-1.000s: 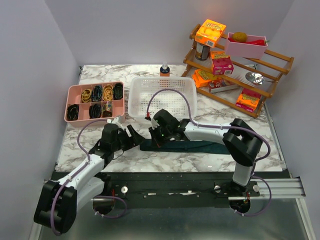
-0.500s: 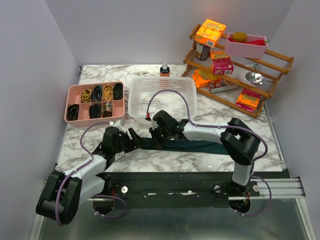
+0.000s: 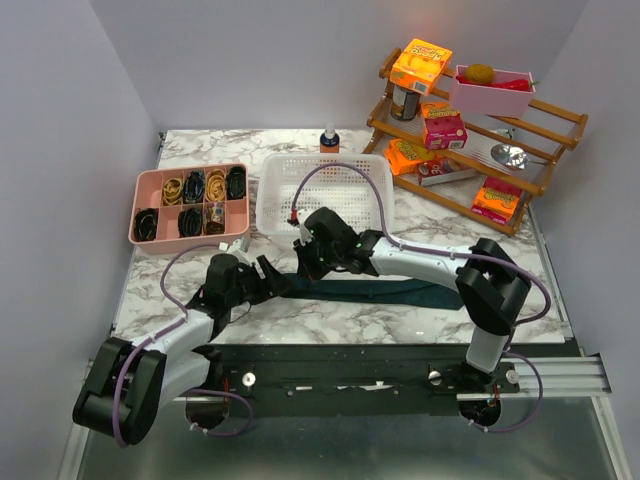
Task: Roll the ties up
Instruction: Roll the tie at the center of the board.
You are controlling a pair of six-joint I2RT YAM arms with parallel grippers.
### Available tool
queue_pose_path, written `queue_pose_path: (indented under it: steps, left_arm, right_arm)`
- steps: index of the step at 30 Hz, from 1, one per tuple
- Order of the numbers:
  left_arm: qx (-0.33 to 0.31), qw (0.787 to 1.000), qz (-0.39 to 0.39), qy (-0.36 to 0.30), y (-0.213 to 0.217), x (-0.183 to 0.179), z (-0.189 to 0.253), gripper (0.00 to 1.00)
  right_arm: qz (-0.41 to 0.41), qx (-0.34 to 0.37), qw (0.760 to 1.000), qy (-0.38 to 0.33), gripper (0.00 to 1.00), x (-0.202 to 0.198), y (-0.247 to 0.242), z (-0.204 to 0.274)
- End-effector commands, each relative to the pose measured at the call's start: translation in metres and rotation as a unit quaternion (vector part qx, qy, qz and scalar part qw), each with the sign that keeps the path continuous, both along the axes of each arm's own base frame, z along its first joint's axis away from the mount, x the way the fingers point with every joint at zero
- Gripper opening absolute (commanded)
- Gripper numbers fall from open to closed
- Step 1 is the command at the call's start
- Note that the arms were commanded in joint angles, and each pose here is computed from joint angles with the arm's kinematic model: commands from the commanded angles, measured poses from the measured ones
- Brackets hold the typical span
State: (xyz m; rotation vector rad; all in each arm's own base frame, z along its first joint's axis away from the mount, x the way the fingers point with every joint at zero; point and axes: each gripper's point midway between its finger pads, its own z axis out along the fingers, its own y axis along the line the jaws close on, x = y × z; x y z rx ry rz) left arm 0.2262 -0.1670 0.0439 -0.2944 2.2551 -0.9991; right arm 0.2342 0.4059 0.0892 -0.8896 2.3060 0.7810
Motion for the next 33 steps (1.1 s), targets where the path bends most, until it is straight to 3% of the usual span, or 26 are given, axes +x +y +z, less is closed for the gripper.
queue_pose_path:
  steps: [1, 13, 25, 28, 33]
  left_arm:
    - [0.002, 1.0, 0.004, -0.01, 0.002, 0.002, -0.001, 0.75]
    - [-0.011, 1.0, -0.006, -0.017, -0.002, 0.001, -0.002, 0.73]
    - [-0.033, 0.999, -0.029, -0.028, -0.014, 0.007, -0.005, 0.56]
    - [-0.038, 0.998, -0.032, -0.035, -0.016, 0.01, -0.004, 0.49]
    - [-0.041, 0.997, -0.035, -0.048, -0.018, 0.016, 0.003, 0.26]
  right_arm:
    - [-0.007, -0.036, 0.999, 0.0, 0.01, 0.005, -0.004, -0.025]
    - [-0.019, -0.08, 0.997, 0.006, 0.01, 0.006, -0.016, -0.061]
    - [-0.015, -0.091, 0.995, 0.023, 0.01, 0.006, -0.025, -0.076]
    - [-0.013, -0.09, 0.995, 0.026, 0.01, 0.006, -0.025, -0.077]
    - [-0.009, -0.087, 0.996, 0.028, 0.01, 0.005, -0.024, -0.076]
